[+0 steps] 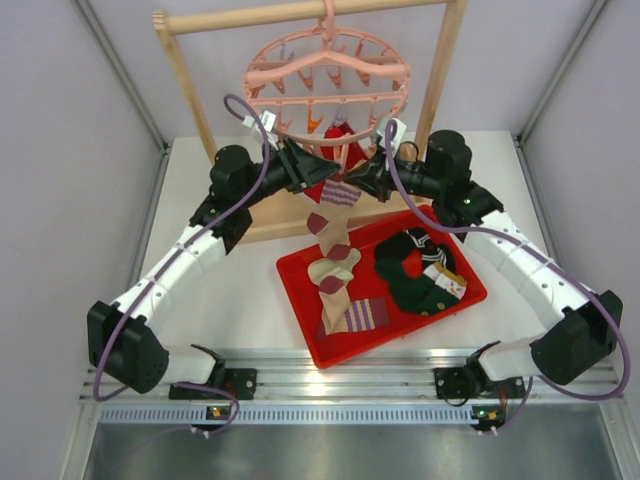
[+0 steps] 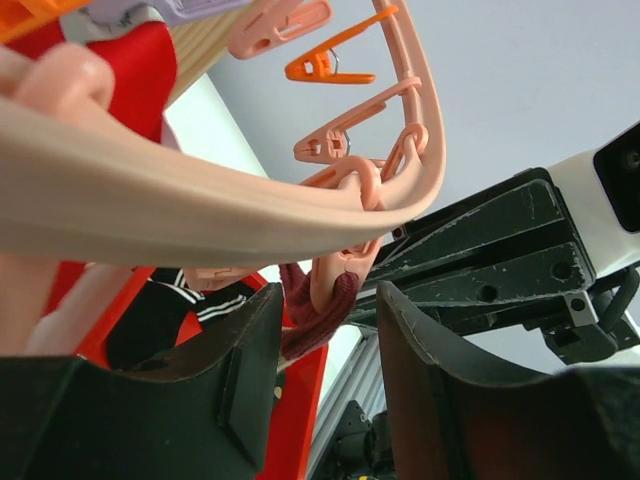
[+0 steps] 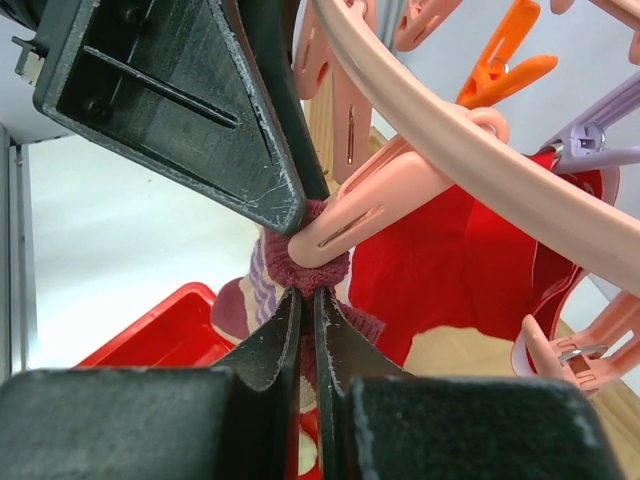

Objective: Clip the socks to the hanger
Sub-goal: Clamp the sock onto the hanger.

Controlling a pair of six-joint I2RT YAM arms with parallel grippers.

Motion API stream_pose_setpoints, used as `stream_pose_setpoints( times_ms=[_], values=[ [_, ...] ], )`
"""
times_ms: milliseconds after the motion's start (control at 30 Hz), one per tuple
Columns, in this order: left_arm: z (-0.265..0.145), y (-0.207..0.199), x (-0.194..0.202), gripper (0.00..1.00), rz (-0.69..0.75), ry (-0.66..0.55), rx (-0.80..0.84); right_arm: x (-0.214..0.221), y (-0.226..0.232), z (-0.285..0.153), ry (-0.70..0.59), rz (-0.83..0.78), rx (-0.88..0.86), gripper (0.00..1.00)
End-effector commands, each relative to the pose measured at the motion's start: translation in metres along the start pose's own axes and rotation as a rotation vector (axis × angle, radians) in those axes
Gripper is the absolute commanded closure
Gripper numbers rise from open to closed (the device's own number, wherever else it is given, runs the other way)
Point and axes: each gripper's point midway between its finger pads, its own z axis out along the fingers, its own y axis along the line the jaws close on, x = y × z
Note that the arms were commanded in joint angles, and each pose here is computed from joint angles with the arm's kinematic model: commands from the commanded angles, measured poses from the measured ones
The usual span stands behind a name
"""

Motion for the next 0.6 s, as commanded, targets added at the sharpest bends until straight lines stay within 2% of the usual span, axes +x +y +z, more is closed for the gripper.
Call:
stream_pose_setpoints(
  times_ms=[0, 33, 67, 200, 267, 367, 567],
  values=[
    [-0.007, -0.012, -0.021, 0.53, 0.062, -0.081, 0.019, -0.037, 0.003, -0.006, -0.096, -0.05, -0.003, 1.0],
    [-0.008, -0.013, -0.024, 0.53, 0.064, -0.09, 0.016, -0.035, 0.005, -0.006, -0.091, -0.045, -0.007, 1.0],
    [-0.009, -0.013, -0.024, 0.54, 0.066, -0.09, 0.018, -0.035, 0.005, -0.007, -0.091, -0.042, -0.006, 0.96],
    [-0.011, -0.009, -0.028, 0.54, 0.071, -0.098, 0.006, -0.029, 0.009, -0.011, -0.072, -0.007, 0.003, 0.67],
    [-0.013, -0.005, -0.034, 0.6, 0.072, -0.111, -0.005, -0.022, 0.007, -0.015, -0.051, 0.015, 0.024, 0.52],
    [-0.015, 0.0, -0.045, 0.65, 0.069, -0.133, -0.016, -0.014, -0.003, -0.029, -0.033, 0.05, 0.065, 0.47],
    [-0.018, 0.007, -0.058, 0.69, 0.078, -0.15, -0.022, -0.017, -0.03, -0.056, -0.061, 0.076, 0.168, 0.46]
  ],
)
